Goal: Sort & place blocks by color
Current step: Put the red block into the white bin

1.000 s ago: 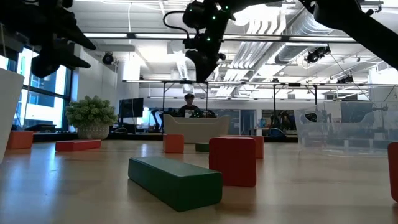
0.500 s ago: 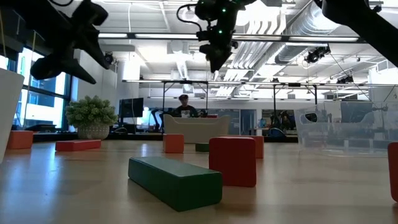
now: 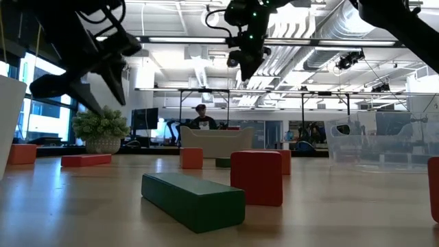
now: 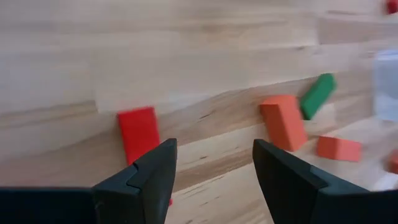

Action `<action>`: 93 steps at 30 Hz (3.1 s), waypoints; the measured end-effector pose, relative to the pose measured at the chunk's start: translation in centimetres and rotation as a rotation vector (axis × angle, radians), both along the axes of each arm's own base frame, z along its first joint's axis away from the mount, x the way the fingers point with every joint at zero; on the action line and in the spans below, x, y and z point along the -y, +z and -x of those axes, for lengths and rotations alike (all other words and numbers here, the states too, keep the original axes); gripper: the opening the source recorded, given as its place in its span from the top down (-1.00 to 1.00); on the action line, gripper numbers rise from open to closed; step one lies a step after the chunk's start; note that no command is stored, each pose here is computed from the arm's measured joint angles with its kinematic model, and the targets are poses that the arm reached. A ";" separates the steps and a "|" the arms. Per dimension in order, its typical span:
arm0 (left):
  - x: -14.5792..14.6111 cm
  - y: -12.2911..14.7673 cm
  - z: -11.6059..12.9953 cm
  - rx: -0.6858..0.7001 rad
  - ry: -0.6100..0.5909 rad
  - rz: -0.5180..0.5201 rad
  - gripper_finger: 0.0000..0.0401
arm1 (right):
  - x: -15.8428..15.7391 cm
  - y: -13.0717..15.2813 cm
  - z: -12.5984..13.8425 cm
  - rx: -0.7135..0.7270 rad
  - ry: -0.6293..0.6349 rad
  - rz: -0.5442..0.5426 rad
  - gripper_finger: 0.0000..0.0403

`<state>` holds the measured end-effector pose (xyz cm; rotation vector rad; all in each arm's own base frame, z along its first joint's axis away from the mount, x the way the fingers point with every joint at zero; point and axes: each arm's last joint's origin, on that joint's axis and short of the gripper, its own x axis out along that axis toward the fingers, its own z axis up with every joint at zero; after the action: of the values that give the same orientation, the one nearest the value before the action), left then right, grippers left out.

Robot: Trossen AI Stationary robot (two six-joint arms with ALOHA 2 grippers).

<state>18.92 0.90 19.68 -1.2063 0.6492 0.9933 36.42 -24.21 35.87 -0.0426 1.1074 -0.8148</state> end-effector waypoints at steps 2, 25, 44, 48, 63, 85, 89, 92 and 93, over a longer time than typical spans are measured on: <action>0.3 -0.7 -0.4 -0.032 0.014 0.016 0.00 | 0.2 0.0 0.1 0.009 0.004 -0.014 0.29; 1.5 -5.1 -1.9 -0.235 0.111 0.045 -0.01 | 0.7 -0.1 0.4 0.034 0.053 -0.072 0.29; 1.5 -7.1 -2.3 -0.353 0.075 0.026 0.20 | 0.7 -0.1 0.4 0.026 0.067 -0.066 0.29; 1.5 -7.1 -2.2 -0.370 0.032 0.015 0.46 | 0.7 -0.1 0.4 0.029 0.063 -0.067 0.29; 1.9 -4.9 -1.9 -0.306 -0.257 -0.044 0.51 | 0.0 -0.5 0.7 0.061 0.020 -0.191 0.29; 4.8 2.2 2.3 -0.001 -0.887 -0.256 0.51 | -5.9 -1.4 -0.1 0.015 0.011 -0.592 0.29; 5.6 2.2 2.9 -0.002 -1.015 -0.216 0.51 | -8.3 -1.4 -1.2 -0.003 0.073 -0.597 0.29; 6.3 2.2 3.3 -0.005 -1.091 -0.201 0.51 | -10.3 -1.4 -2.0 -0.012 0.129 -0.613 0.29; 6.6 2.1 3.4 -0.008 -1.107 -0.200 0.51 | -10.9 -1.4 -2.2 -0.017 0.146 -0.614 0.29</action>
<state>15.51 -5.69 21.83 -0.5000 1.0225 0.1124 38.61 -13.31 34.43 0.3806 1.3140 -0.3206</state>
